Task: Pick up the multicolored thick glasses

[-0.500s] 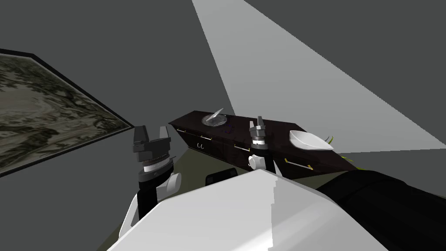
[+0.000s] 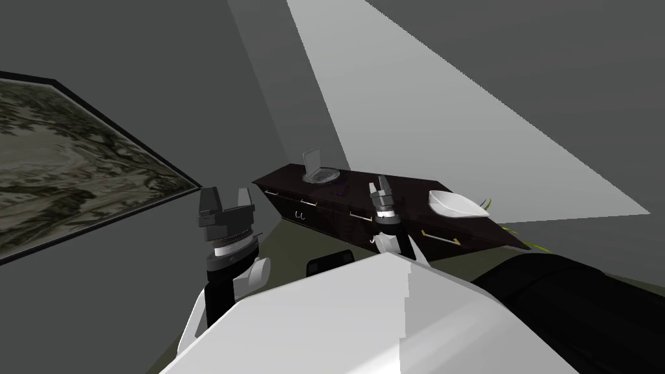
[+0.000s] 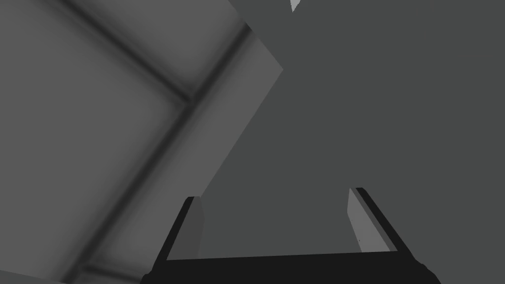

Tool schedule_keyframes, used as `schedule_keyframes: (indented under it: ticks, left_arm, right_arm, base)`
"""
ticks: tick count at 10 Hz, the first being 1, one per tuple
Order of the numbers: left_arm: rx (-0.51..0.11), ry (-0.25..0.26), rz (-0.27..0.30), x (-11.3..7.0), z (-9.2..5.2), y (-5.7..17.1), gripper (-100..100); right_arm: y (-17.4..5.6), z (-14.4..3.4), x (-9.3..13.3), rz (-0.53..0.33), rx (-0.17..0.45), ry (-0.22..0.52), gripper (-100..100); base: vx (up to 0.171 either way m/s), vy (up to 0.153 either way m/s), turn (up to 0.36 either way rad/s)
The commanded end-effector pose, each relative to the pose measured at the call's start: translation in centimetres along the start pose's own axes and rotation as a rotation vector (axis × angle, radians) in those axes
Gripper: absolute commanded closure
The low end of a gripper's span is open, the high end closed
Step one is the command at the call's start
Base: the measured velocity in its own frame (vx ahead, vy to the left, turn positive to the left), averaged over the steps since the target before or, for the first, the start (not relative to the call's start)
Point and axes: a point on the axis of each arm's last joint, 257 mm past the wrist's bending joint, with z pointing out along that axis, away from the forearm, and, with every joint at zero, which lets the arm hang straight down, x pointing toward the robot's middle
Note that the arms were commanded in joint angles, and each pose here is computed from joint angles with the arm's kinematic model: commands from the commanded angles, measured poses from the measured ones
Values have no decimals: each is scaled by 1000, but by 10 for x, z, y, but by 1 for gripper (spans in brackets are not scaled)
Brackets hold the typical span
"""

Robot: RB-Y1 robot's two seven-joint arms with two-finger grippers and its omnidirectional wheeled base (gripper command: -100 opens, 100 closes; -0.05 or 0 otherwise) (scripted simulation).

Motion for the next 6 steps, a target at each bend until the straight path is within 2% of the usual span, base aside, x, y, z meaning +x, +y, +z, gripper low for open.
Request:
schedule_keyframes:
  ticks: [1, 6]
  left_arm:
    - [0, 0, 0, 0, 0, 0, 0]
    - [0, 0, 0, 0, 0, 0, 0]
  right_arm:
    - [-3, -1, 4, -18, 2, 40, -100]
    - [-25, -16, 18, -80, 39, 176, -100]
  base:
    - [-63, 53, -13]
    - [-53, 54, 5]
